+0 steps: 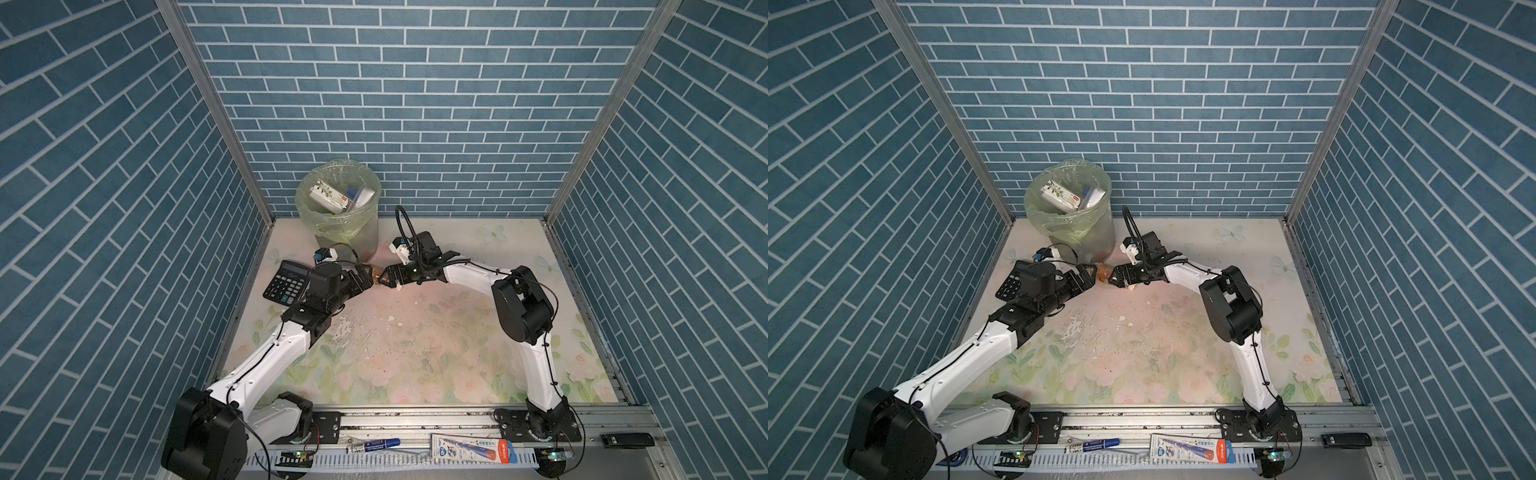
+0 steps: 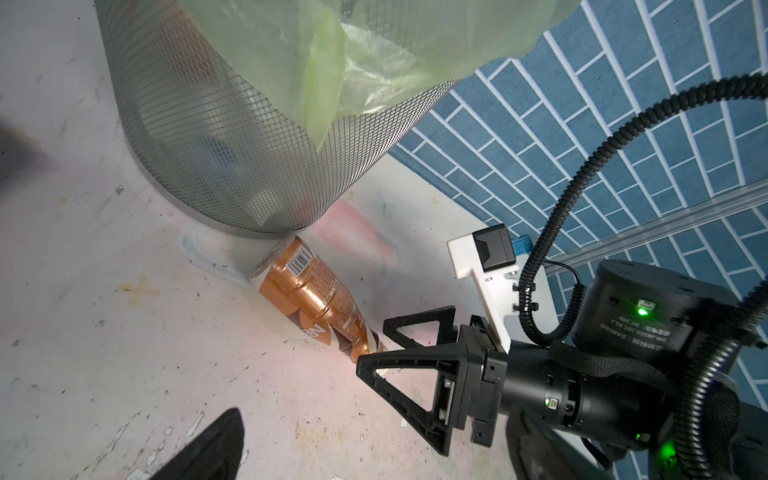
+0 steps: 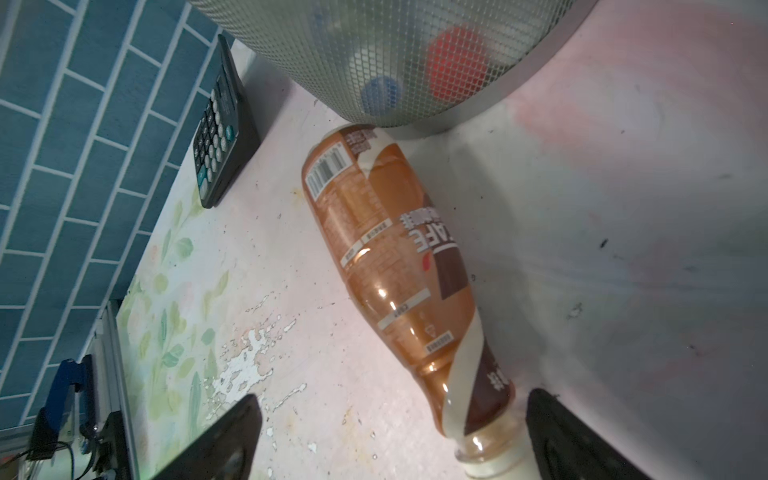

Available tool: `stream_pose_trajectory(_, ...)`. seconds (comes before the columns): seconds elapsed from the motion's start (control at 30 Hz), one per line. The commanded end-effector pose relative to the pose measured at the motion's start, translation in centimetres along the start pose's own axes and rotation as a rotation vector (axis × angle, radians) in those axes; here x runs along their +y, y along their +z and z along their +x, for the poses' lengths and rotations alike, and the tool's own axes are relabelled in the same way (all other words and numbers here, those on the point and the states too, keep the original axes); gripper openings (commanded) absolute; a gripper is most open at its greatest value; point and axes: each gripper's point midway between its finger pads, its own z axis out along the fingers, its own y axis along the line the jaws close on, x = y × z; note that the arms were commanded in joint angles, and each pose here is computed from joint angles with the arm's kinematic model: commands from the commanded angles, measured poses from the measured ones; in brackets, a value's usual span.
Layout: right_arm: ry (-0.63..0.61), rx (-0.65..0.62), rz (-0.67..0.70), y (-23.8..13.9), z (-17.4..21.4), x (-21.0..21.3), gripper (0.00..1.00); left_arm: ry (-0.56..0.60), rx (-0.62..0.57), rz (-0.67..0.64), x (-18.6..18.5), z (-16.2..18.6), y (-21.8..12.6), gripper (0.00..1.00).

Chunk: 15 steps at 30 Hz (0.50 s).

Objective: Throw the plastic bottles in the bin
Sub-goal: 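Lower the right gripper onto the Nescafe bottle and close it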

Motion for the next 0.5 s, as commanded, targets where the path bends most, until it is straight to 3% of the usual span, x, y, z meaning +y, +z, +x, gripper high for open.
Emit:
stream_pose_trajectory(0.0, -0.072, 0.023, 0.075, -0.6, 0.3, -0.9, 0.99, 0.001, -0.013, -0.022, 0.7, -0.2, -0.4, 0.99)
stream_pose_trajectory(0.23, -0.118, 0.06, 0.096, 1.3, 1.6, -1.2, 0.94, -0.012, -0.009, -0.049, 1.9, 0.3, -0.5, 0.99)
stream_pose_trajectory(0.47, -0.15, 0.096, 0.107, 3.6, 2.5, -1.2, 0.8, -0.048, 0.003, -0.063, 2.6, 0.6, -0.2, 0.99)
